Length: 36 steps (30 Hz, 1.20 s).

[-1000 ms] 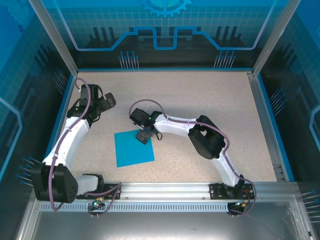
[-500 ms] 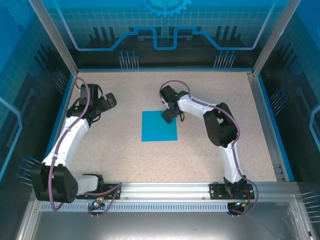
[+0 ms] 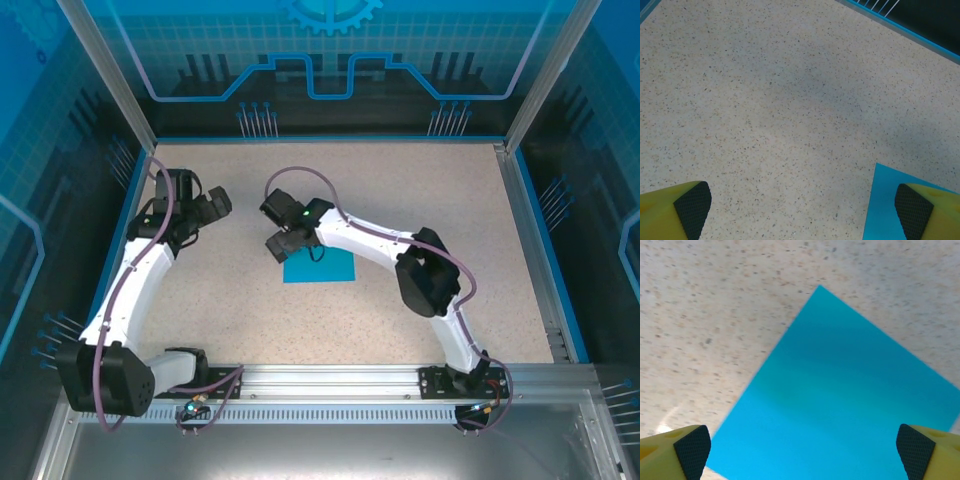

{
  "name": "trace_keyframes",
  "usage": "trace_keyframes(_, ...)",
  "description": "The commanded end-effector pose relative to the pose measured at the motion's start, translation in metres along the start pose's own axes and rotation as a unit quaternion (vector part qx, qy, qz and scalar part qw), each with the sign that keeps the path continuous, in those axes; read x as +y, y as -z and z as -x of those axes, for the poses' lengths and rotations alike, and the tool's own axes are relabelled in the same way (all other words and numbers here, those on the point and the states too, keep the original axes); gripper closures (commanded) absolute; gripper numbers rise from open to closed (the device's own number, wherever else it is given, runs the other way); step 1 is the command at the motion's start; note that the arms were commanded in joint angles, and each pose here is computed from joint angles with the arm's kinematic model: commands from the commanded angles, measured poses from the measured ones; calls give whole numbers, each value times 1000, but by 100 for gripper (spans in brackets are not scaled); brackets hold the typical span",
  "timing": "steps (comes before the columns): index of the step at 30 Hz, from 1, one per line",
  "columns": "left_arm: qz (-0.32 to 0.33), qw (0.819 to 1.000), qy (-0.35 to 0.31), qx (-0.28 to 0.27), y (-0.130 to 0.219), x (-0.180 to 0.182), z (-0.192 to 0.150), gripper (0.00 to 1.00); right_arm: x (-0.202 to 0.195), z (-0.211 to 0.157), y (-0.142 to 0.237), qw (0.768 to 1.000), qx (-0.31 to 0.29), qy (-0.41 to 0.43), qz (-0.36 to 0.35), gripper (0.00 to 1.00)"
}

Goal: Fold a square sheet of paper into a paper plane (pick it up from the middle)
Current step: Move the square sheet of paper to the center of the table.

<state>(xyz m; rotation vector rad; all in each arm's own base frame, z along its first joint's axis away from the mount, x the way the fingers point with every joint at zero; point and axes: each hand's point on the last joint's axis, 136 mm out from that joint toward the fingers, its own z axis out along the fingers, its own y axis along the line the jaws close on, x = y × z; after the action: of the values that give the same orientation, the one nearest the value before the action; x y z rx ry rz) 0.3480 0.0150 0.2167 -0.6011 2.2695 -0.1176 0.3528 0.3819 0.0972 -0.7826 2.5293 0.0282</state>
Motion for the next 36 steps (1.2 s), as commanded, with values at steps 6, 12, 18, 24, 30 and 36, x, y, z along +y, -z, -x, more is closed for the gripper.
trace_keyframes(6, -4, 1000, -7, -3, 9, -2, 3, 2, -23, -39, -50, 986, 98, -132, 16, 1)
trace_keyframes(12, -4, 1000, -7, -1, 7, -3, 4, 2, -36, -58, -71, 980, 134, -144, 6, 1)
trace_keyframes(18, -5, 1000, -7, 6, 5, -4, 2, 1, -44, -90, -80, 976, 179, -123, 16, 1)
trace_keyframes(24, -5, 1000, -8, 13, 3, -4, 0, 1, -52, -156, -65, 971, 235, -5, 50, 2)
trace_keyframes(30, -13, 1000, -3, 16, 0, -7, -1, 1, -73, -155, -33, 974, 221, -26, 52, 1)
trace_keyframes(36, -18, 1000, 0, 22, -2, -9, -3, 1, -74, -111, -5, 963, 192, -181, 47, 1)
